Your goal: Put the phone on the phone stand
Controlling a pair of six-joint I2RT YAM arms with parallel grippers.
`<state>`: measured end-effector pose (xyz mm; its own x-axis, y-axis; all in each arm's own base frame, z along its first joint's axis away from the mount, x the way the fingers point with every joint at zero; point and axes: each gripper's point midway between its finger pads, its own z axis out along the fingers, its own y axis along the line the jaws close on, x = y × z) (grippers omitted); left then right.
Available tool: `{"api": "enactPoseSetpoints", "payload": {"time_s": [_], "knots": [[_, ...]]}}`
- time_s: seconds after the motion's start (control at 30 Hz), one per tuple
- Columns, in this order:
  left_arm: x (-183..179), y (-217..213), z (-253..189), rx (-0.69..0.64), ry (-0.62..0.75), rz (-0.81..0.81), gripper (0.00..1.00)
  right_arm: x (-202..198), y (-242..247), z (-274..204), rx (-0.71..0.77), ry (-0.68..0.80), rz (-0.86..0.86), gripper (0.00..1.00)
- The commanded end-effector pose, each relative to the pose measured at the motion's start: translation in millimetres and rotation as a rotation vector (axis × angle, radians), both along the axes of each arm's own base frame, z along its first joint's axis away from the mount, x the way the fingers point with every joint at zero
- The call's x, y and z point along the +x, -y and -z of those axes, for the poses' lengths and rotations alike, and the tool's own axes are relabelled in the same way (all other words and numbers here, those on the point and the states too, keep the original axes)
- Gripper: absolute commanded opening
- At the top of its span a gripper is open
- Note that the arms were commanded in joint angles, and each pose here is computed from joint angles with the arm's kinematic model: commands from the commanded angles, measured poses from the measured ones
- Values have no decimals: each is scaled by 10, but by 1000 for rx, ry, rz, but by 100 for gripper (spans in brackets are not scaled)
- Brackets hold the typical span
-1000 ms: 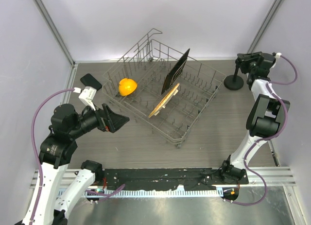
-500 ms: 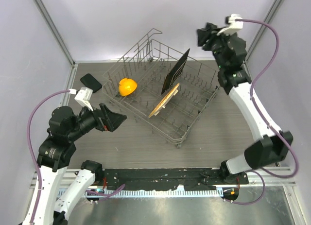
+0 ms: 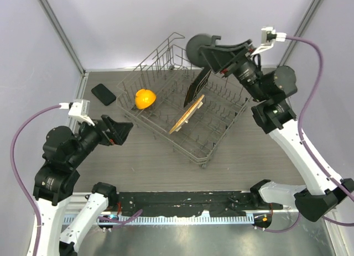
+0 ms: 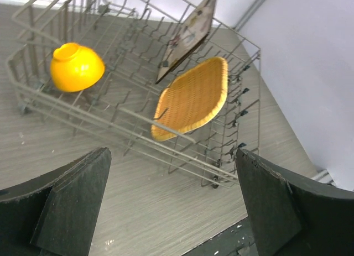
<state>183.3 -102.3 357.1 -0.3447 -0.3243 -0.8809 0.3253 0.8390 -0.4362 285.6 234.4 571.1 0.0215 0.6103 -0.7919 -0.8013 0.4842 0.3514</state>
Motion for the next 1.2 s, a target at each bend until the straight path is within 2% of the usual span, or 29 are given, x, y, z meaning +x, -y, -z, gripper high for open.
{"api": "enactPoseSetpoints", "payload": {"time_s": [0.0, 0.13, 0.2, 0.27, 0.3, 0.37, 0.43, 0.47, 0.53, 0.6, 0.67, 0.7, 0.73, 0.87, 0.9, 1.0, 1.17], "knots": [[59, 265, -288, -23, 147, 156, 99, -359, -292, -126, 329, -257, -420, 1], [119, 223, -344, -28, 146, 117, 97, -601, -683, -80, 411, -411, -599, 0], [114, 106, -309, 11, 124, 60, 94, -621, -828, -2, 424, -482, -622, 0], [221, -457, -357, 40, 94, -276, 93, -771, -1056, 139, 400, -554, -641, 1], [159, -692, -207, 72, 16, -400, 97, -770, -1103, 173, 415, -576, -615, 0], [34, -1162, -335, 82, 35, -653, 99, -939, -1315, 357, 391, -643, -609, 0], [-78, -1325, -373, 86, 63, -728, 100, -881, -1392, 587, 453, -712, -497, 0], [-99, -1396, -373, 94, 66, -767, 100, -1106, -1538, 664, 444, -732, -518, 0], [-89, -1426, -315, 103, 52, -789, 100, -1098, -1625, 846, 476, -767, -423, 1], [-92, -1435, -284, 96, 52, -796, 100, -1349, -1890, 1036, 430, -798, -404, 1], [-107, -1458, -249, 96, 54, -809, 100, -1289, -1943, 1314, 391, -834, -210, 0], [-126, -1519, -250, 102, 57, -843, 100, -1382, -1973, 1369, 376, -854, -171, 0], [-130, -1540, -244, 110, 53, -854, 100, -1271, -1878, 1546, 372, -867, -33, 0], [-167, -1591, -275, 135, 54, -874, 100, -1287, -2016, 1969, 353, -936, 124, 0], [-175, -1590, -290, 128, 56, -873, 100, -1290, -2141, 2148, 358, -987, 139, 0], [-158, -1539, -273, 117, 47, -848, 100, -1296, -2330, 2572, 283, -976, 189, 0], [-77, -1410, -225, 110, 29, -783, 100, -1308, -2443, 2513, 373, -898, 166, 0]]}}
